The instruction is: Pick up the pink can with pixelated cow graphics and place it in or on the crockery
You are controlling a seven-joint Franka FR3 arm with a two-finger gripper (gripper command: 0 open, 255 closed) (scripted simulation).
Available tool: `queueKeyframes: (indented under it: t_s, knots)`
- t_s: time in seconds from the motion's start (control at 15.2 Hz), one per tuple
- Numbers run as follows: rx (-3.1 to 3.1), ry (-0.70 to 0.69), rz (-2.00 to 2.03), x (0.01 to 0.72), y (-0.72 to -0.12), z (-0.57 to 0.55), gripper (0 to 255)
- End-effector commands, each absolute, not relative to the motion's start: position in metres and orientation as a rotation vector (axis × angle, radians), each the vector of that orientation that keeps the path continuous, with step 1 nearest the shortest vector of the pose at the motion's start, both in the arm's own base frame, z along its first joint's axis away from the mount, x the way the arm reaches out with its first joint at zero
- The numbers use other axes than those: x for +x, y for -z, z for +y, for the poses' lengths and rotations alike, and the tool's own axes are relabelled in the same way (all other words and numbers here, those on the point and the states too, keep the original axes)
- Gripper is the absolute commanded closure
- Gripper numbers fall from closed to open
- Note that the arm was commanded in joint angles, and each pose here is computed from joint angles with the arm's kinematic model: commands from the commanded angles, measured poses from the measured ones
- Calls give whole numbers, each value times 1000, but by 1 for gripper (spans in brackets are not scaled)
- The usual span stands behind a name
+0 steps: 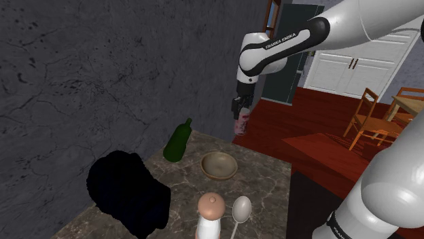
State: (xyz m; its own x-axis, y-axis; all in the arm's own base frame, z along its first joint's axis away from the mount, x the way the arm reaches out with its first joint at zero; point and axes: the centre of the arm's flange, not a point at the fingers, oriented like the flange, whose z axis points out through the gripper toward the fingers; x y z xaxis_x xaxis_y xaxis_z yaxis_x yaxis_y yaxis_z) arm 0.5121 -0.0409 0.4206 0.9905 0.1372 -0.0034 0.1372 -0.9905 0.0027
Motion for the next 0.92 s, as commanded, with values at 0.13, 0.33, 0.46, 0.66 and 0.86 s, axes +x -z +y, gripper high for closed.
queueKeyframes:
  t_s: [0.13,0.33,0.46,0.66,0.86]
  knots:
    - [3131,5,216,499,-430,2,255]
    - [3131,5,216,488,-436,40,255]
    - [3131,5,216,481,-440,65,255]
    - [3131,5,216,469,-446,102,255]
    - [3131,5,216,461,-446,130,255]
